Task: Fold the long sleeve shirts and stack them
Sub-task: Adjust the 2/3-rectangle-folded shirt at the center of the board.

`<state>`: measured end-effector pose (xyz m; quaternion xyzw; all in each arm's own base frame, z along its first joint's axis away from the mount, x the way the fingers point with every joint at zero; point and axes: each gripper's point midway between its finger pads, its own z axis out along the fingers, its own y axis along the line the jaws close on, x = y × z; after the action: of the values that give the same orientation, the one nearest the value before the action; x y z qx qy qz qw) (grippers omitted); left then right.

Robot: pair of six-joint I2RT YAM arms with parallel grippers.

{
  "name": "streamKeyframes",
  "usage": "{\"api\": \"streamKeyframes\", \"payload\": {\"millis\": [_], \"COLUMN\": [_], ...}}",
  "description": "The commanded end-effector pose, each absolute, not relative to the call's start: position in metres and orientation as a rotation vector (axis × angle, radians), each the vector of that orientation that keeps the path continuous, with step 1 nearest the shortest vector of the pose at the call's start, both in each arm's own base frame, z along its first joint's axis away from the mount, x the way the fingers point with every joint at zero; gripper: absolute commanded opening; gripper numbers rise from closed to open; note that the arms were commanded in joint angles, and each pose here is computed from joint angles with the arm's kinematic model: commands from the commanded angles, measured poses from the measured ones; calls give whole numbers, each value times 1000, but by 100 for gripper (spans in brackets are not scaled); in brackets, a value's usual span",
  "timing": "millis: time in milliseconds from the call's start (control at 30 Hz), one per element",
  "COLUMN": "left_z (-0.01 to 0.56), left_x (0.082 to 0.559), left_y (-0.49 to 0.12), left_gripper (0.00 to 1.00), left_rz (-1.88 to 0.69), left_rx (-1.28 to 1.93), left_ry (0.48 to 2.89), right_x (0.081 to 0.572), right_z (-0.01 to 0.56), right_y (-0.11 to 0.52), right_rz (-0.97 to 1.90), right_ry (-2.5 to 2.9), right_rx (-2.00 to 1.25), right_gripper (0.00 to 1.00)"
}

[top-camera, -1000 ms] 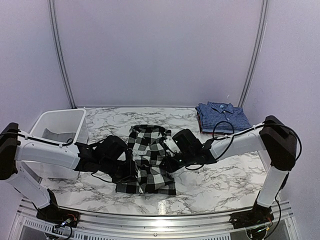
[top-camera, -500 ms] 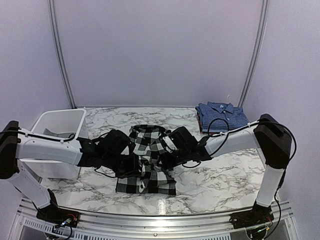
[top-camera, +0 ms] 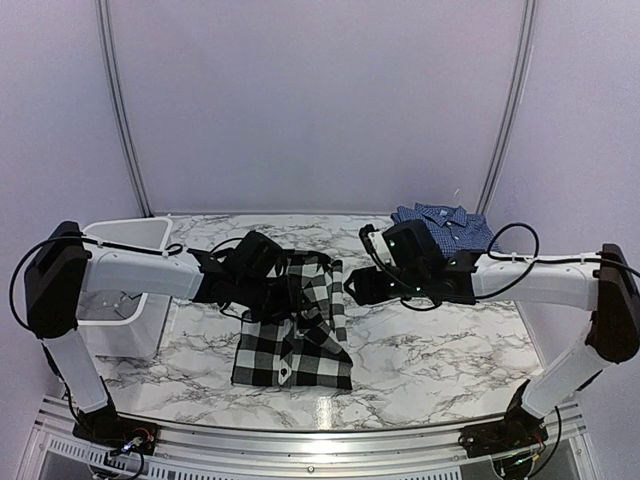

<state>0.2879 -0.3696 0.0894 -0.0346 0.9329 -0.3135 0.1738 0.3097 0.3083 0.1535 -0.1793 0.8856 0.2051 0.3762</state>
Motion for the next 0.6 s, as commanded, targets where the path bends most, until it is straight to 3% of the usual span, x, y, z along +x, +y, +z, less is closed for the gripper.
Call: {"api": "streamKeyframes", "payload": {"millis": [0, 100, 233, 567], "left_z": [112, 124, 136, 145], "left_x": [312, 320, 325, 331], "left_y": [-362, -352, -339, -321], "left_gripper": [69, 86, 93, 94], "left_rz": [-862, -857, -858, -878], "left_rx": [-110, -113, -112, -116], "left_ry": [2557, 2518, 2484, 2467], "right_x": [278, 249, 210, 147], "right_z": [151, 159, 166, 156], "right_y": [308, 330, 364, 413], "right_rz": [548, 609, 689, 804], "right_ry": [2264, 2227, 2189, 2171], "right_rx": [-582, -714, -861, -1095], "right_gripper": [66, 66, 58, 41]}}
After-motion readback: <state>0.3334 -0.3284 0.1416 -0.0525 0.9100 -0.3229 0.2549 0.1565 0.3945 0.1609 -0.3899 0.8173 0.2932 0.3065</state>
